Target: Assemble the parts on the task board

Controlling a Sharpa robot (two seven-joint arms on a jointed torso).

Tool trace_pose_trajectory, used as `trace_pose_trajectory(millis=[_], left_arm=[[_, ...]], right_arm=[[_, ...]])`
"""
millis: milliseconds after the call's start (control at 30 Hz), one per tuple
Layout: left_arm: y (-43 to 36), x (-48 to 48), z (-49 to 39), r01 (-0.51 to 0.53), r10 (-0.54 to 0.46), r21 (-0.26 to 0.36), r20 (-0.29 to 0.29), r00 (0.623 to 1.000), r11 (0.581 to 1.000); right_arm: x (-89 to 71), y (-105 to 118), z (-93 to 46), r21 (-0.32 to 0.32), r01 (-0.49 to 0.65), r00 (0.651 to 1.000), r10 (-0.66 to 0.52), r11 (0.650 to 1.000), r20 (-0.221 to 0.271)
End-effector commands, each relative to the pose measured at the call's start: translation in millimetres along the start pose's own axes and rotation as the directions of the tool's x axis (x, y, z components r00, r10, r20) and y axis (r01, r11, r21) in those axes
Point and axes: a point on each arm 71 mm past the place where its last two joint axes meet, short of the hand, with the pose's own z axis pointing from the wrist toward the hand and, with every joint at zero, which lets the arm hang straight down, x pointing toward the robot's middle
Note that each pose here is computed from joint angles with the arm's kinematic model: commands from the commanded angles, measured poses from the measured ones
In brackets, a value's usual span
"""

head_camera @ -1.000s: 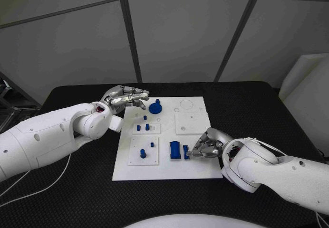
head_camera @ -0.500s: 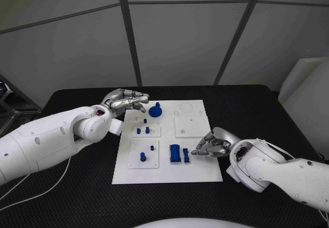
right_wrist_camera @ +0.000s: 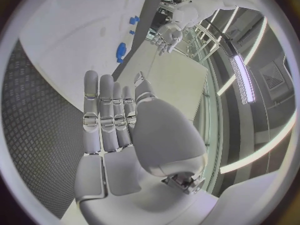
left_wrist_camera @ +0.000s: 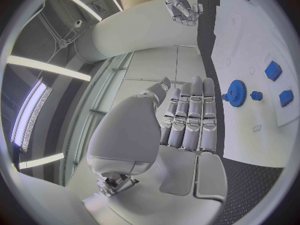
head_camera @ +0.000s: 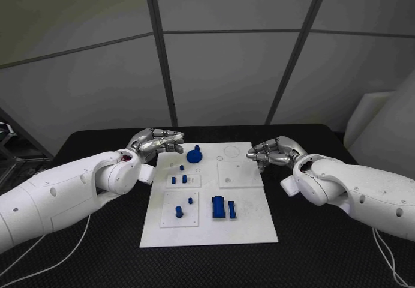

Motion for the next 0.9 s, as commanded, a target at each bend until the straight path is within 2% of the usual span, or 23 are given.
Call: trace_pose_trajectory(millis=[33,267,500,533,633,733,867,900], left_arm=[[-2.5,-7.2,3.0,0.078,-0.084,0.066,0.093,0.992,0.995],[-0.3,-13.7,15.1,0.078,-0.109,0.141,0.221,0.969,0.987],[1.5,-11.4,23.1,0.054,-0.100,0.163,0.287,0.953,0.985],[5.9,-7.0,23.6,0.068,-0.090,0.109,0.212,0.973,0.992],[6.1,-5.5,22.9,0.065,-0.088,0.109,0.215,0.973,0.992],[6.8,0.1,20.1,0.055,-0.079,0.110,0.223,0.972,0.992],[8.2,11.2,14.0,0.035,-0.061,0.112,0.241,0.969,0.993],[8.9,16.8,10.6,0.024,-0.052,0.112,0.249,0.967,0.993]], right_arm=[[-3.8,5,12.6,-0.115,-0.179,0.984,0.177,0.977,-0.025],[-1.8,2,43.2,-0.155,-0.248,0.968,0.251,0.956,-0.001],[5.1,2,59.3,-0.172,-0.280,0.958,0.285,0.945,0.007],[6.0,-3,58.1,-0.118,-0.220,0.974,0.225,0.968,0.034],[6.6,-2,56.9,-0.122,-0.224,0.972,0.230,0.967,0.038],[8.9,0,52.8,-0.134,-0.239,0.967,0.248,0.962,0.053],[13.7,4,43.9,-0.155,-0.268,0.956,0.283,0.951,0.083],[16.0,5,39.2,-0.164,-0.281,0.949,0.299,0.945,0.098]])
